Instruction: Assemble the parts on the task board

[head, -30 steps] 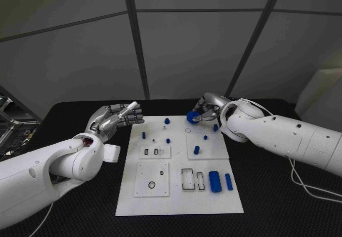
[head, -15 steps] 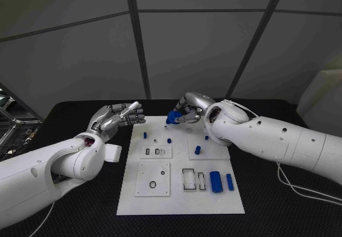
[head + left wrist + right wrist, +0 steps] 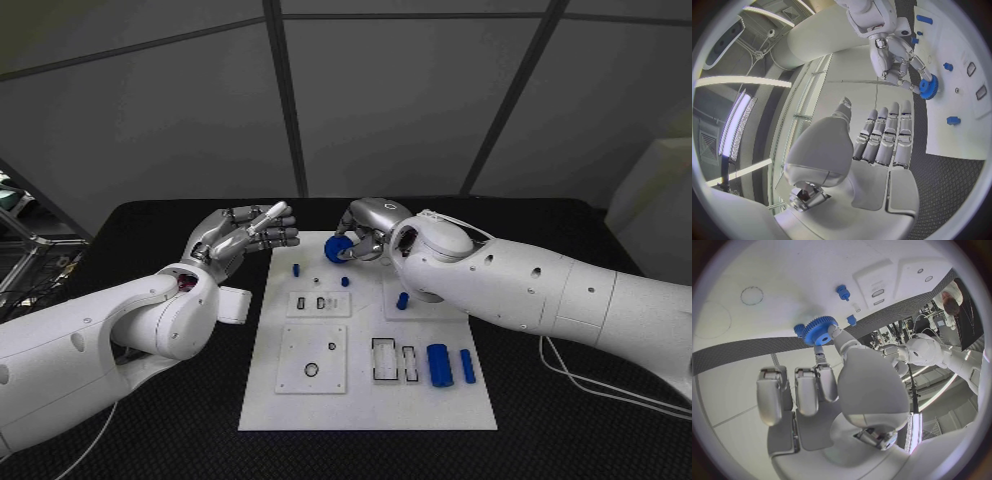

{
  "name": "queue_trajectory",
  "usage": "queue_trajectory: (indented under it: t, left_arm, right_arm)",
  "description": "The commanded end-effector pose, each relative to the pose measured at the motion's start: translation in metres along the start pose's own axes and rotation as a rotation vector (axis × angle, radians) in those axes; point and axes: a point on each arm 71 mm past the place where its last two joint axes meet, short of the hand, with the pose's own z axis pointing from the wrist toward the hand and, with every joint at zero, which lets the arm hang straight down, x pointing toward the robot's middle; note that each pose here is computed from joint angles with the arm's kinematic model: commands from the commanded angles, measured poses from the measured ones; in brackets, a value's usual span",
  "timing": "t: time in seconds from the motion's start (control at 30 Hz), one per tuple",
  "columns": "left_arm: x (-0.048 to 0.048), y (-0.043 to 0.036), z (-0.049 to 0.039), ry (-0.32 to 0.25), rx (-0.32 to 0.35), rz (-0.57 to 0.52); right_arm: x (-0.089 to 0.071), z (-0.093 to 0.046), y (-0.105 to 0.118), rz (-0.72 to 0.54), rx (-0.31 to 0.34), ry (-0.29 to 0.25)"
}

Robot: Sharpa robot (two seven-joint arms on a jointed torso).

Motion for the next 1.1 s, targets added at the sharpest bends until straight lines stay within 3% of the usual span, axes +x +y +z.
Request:
queue_trajectory:
  t: [0.03, 0.67, 1.1]
  left_arm:
    - [0.0020, -0.0016, 0.0007, 0.015, 0.010, 0.000]
    - [0.0022, -0.0018, 0.0006, 0.015, 0.009, 0.000]
    - [0.0015, -0.0019, 0.0004, 0.013, 0.009, 0.002]
  right_arm:
    - [0.002, 0.002, 0.001, -0.047, 0.008, 0.024]
    - [0.009, 0.010, 0.000, -0.075, 0.047, 0.057]
    - [0.014, 0.011, -0.001, -0.075, 0.055, 0.118]
